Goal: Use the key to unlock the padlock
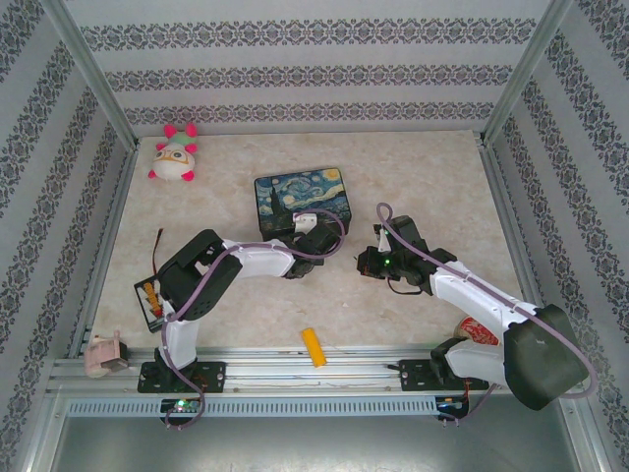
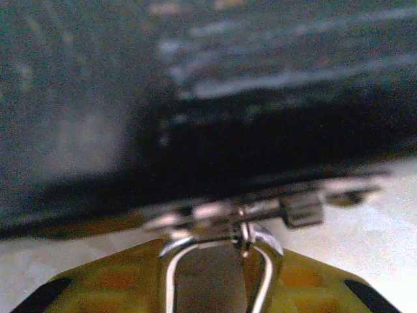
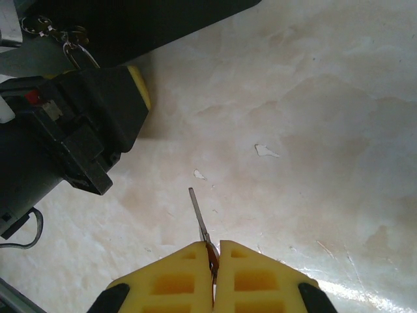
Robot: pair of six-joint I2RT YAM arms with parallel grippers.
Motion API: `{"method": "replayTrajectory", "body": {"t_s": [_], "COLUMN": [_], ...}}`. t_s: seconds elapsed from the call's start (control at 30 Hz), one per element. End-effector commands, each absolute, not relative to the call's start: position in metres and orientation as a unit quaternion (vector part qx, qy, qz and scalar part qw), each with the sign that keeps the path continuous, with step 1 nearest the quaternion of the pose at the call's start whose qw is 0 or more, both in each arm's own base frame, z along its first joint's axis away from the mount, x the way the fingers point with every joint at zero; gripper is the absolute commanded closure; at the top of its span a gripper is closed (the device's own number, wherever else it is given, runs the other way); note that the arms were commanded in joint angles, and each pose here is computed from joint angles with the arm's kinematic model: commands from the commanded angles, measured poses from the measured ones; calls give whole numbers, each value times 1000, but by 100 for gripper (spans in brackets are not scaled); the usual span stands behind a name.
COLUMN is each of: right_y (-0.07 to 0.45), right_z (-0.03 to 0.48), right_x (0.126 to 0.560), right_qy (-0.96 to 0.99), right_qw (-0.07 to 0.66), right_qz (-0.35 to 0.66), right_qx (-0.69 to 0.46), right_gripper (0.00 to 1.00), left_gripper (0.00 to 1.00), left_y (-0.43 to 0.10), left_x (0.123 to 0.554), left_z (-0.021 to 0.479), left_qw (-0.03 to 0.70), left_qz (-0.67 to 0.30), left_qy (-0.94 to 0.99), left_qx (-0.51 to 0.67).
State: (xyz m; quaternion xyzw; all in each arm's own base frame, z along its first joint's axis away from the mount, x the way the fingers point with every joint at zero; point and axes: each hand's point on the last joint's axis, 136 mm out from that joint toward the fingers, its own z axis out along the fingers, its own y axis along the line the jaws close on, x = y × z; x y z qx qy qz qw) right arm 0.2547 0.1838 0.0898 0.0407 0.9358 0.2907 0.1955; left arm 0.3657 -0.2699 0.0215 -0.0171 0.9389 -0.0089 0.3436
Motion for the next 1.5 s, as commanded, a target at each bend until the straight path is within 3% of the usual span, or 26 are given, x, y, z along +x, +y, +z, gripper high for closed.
{"method": "replayTrajectory", "body": {"t_s": [0.0,0.2,0.7,1.47], "right_y": [180,175,183,229], "right_z": [87,82,69,50], "right_x": [254,250,254,260], "right_qy": [934,931,903,892], "right_qw": [196,210,276,293], "right_qz": [293,294,326,342], "right_qx": [50,51,38,32], "right_gripper": [100,100,100,100], "left_gripper": [79,87,89,89], "left_y": [-287,-301,-328,-332], "left_x": [366,364,359,356], "left_z": [31,51,80,63], "left_qw": [347,352,323,302], "left_qz": [-37,-111,-265,-317], "left_qy": [937,928,893,869], "left_qx": [-12,-51,-167,-230]}}
